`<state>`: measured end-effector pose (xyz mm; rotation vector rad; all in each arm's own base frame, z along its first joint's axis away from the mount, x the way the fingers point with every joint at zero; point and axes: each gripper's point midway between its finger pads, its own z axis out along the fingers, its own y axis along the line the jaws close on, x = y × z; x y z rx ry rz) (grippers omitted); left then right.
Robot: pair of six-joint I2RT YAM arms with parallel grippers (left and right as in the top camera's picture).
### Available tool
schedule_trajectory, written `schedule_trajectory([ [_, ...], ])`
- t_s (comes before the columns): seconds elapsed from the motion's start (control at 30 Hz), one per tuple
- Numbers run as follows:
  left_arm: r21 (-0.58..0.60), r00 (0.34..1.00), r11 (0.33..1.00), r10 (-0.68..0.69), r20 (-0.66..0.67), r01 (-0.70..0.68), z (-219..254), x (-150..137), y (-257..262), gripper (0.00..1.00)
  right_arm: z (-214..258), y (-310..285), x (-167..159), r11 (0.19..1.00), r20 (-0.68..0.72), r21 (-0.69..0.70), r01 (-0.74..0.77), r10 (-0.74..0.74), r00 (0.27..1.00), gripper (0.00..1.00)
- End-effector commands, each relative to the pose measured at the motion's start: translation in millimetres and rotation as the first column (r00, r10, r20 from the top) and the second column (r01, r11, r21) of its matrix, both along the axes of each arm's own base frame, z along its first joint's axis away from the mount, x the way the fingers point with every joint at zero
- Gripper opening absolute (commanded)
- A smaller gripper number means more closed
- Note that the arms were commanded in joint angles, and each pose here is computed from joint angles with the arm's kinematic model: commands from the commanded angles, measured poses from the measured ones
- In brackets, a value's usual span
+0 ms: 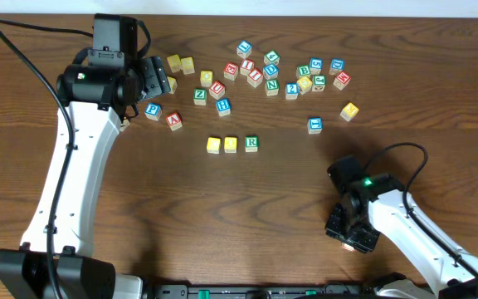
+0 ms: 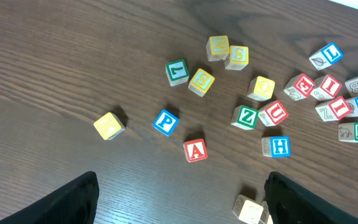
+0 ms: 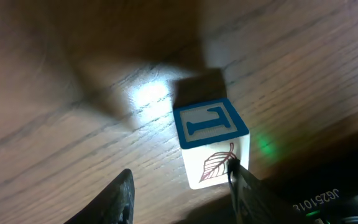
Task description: Spell out CORL
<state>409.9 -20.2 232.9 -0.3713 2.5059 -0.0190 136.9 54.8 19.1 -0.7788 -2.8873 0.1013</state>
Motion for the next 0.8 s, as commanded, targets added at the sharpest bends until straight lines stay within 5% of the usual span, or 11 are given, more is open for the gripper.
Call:
schedule_trajectory([
  [0.0,-0.001,1.000,1.000,-0.001,0.001,0.001,0.5,-2.2,0.5,0.84,-10.4,5.3,21.4,0.999,0.091,0.031,0.011,-0.013,0.996,0.43],
  [0.33,-0.001,1.000,1.000,-0.001,0.001,0.001,0.5,-2.2,0.5,0.84,-5.8,21.0,86.0,0.989,0.356,0.059,-0.134,0.104,0.929,0.45],
  [0.77,-0.001,1.000,1.000,-0.001,0.001,0.001,0.5,-2.2,0.5,0.84,1.9,42.3,213.7,0.959,0.727,-0.070,-0.276,0.238,0.645,0.61],
])
